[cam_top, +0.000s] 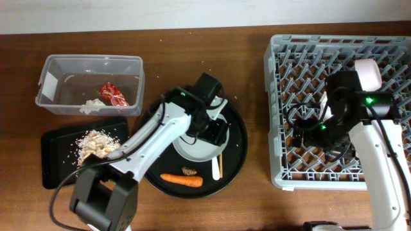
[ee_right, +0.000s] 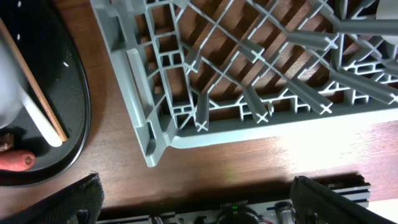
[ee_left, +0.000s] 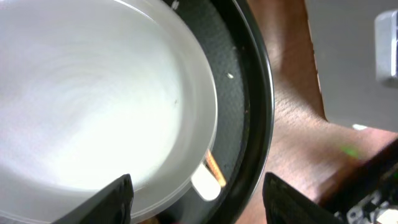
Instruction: Sort waste into correct bins and load items into the dishwasher rack
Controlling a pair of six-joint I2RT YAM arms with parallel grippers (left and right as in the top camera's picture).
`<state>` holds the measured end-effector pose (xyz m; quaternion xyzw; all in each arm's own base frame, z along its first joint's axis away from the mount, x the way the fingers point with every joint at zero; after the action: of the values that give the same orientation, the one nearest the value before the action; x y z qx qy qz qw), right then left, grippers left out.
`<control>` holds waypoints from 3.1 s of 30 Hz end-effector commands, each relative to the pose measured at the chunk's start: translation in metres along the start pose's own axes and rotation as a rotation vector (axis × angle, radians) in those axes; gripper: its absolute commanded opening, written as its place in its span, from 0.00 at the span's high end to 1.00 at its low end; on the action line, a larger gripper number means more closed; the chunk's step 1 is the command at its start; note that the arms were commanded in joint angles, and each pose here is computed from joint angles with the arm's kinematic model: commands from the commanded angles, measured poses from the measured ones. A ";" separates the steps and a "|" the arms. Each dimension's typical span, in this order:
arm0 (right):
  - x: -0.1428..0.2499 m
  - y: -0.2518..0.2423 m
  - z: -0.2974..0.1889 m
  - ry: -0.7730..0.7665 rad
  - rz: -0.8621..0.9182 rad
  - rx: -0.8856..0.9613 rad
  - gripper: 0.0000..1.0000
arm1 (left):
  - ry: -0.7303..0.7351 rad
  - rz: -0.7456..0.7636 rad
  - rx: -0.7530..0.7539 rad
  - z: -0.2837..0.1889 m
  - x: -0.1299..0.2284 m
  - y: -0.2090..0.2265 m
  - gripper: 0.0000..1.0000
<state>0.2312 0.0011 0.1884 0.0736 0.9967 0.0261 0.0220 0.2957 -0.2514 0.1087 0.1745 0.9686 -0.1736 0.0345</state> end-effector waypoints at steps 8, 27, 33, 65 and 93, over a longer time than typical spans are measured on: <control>-0.021 0.112 0.002 -0.135 -0.330 -0.242 0.01 | -0.215 -0.575 -0.290 -0.192 0.050 0.183 0.14; -0.061 0.204 0.160 0.032 -0.292 -0.201 0.96 | -0.192 -0.681 -0.300 -0.198 0.070 0.206 0.07; -0.136 0.103 -0.066 -0.513 -0.245 0.098 0.96 | -0.192 -0.680 -0.300 -0.198 0.070 0.206 0.07; -0.031 0.163 -0.008 -0.079 -0.361 -0.182 0.01 | -0.198 -0.679 -0.301 -0.198 0.069 0.207 0.05; -0.053 0.037 0.048 -0.010 -0.148 0.160 0.96 | -0.193 -0.680 -0.301 -0.198 0.070 0.207 0.05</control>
<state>0.2972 0.0414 0.1596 0.0117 0.9981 -0.0454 0.0396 0.3021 0.0203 0.2154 -0.1805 0.9785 -0.0489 0.0865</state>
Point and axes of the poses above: each gripper's point midway between its finger pads, its own z axis out along the fingers, its own y axis along the line the jaws close on, x = y × z, the point moved 1 cm from there along -z, back along the fingers, and after that the axes turned 6 degrees about -z, right-handed, at the moved point
